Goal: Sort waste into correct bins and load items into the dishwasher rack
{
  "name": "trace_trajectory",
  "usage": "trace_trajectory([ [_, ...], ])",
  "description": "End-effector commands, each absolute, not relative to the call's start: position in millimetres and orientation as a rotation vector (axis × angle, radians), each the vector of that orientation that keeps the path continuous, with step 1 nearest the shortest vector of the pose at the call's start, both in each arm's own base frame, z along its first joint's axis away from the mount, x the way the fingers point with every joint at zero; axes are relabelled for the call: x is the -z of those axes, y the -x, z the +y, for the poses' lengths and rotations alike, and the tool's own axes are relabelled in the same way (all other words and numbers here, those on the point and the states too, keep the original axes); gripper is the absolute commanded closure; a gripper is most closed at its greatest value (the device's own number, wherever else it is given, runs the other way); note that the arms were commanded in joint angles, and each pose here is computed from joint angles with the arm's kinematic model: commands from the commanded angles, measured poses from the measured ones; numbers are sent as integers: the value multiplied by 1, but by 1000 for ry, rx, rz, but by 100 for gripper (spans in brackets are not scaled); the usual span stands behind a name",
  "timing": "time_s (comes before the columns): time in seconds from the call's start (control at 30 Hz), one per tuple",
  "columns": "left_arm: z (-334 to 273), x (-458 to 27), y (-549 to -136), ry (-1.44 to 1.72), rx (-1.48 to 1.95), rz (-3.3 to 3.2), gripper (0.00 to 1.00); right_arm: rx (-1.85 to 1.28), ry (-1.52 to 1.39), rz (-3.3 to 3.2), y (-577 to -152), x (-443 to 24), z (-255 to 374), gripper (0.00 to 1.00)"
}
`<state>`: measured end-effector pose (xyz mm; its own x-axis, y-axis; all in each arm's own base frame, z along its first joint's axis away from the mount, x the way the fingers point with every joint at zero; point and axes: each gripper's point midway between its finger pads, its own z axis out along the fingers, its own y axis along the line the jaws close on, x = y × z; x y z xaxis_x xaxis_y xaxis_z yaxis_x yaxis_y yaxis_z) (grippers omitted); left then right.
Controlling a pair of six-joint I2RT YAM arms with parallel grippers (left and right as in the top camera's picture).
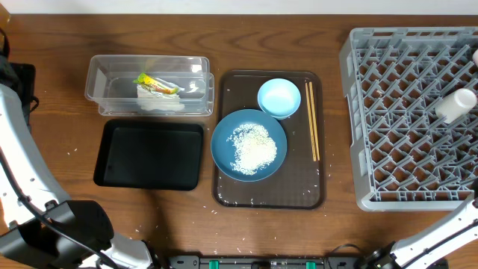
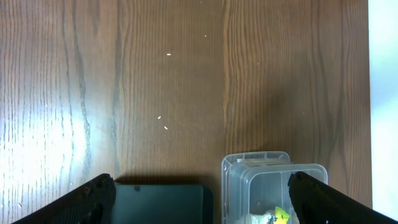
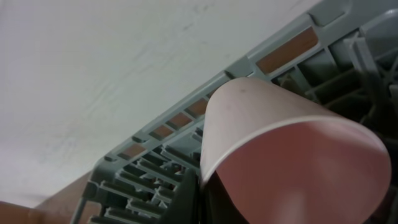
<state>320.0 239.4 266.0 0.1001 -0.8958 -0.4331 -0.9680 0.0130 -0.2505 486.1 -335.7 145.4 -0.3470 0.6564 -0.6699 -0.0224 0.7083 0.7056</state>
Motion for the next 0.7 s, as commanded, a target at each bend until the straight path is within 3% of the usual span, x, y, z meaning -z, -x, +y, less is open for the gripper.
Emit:
trace_trajectory([
  [0.0, 243, -263, -317, 1901, -234, 1830, 8, -778, -617, 1798, -474, -130, -355, 98],
  [0.3, 243, -263, -317, 1901, -234, 1830, 8, -812, -634, 1771, -465, -140, -362, 99],
  [0.67, 243, -263, -317, 1901, -234, 1830, 8, -813, -552, 1722, -507, -164, -333, 99],
])
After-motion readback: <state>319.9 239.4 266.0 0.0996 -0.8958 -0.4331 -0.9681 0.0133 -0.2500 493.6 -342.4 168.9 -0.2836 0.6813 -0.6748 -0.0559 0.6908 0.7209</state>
